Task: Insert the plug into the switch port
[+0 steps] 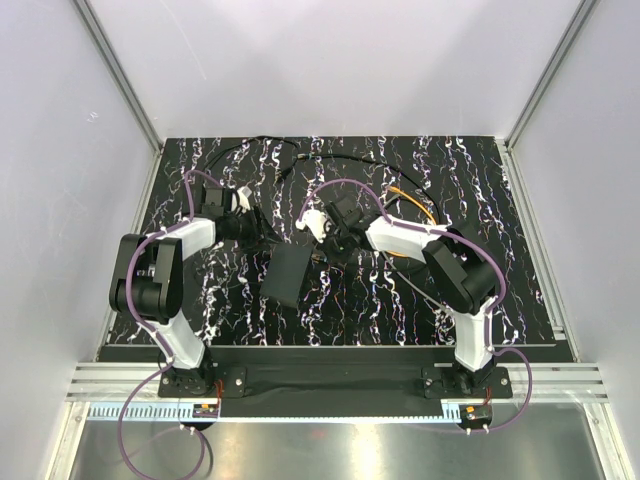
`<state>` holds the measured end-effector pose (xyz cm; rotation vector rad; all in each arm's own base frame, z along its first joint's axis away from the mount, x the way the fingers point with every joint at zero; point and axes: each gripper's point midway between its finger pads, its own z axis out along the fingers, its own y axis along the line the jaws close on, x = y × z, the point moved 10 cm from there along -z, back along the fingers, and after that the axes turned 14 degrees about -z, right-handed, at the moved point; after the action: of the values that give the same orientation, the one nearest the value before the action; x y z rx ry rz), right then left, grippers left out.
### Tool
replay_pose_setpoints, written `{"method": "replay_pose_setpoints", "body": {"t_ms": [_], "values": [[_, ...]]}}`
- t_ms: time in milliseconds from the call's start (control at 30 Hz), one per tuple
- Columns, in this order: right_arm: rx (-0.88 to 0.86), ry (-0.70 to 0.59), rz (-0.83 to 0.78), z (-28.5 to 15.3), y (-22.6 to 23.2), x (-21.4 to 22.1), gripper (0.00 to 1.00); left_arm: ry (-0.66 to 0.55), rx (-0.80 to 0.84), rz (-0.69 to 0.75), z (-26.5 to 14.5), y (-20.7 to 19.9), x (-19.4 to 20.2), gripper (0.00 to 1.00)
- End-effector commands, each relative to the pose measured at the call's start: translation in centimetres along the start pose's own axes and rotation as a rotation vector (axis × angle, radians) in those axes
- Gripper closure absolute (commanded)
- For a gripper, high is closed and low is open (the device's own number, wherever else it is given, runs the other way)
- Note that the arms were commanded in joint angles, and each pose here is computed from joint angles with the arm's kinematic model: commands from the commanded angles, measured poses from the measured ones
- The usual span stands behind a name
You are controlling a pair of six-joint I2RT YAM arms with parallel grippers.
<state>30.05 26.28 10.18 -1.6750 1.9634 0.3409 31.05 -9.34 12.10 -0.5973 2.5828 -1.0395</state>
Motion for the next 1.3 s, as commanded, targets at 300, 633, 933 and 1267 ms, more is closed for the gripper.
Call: {"method": "replay_pose_setpoints", "body": {"t_ms": [300, 633, 933, 1267], "values": [[-0.023, -0.112, -0.038, -2.1, 0.6, -2.2, 1.0, -0.016, -0.003, 0.021, 0.1, -0.2, -0.1, 0.48], [-0.063, -0.09, -0.037, -1.4, 1.4, -2.0, 1.0, -0.008, 0.0, 0.016, 0.3, -0.1, 0.0, 0.48], [-0.058, -0.098, -0.035, -0.9, 1.0, -2.5, 1.0, -0.001, 0.002, 0.015, 0.4, -0.1, 0.1, 0.48], [-0.069, -0.078, -0.018, 0.0, 0.9, -2.3, 1.0, 0.007, 0.005, 0.012, 0.4, 0.1, 0.3, 0.48]]}}
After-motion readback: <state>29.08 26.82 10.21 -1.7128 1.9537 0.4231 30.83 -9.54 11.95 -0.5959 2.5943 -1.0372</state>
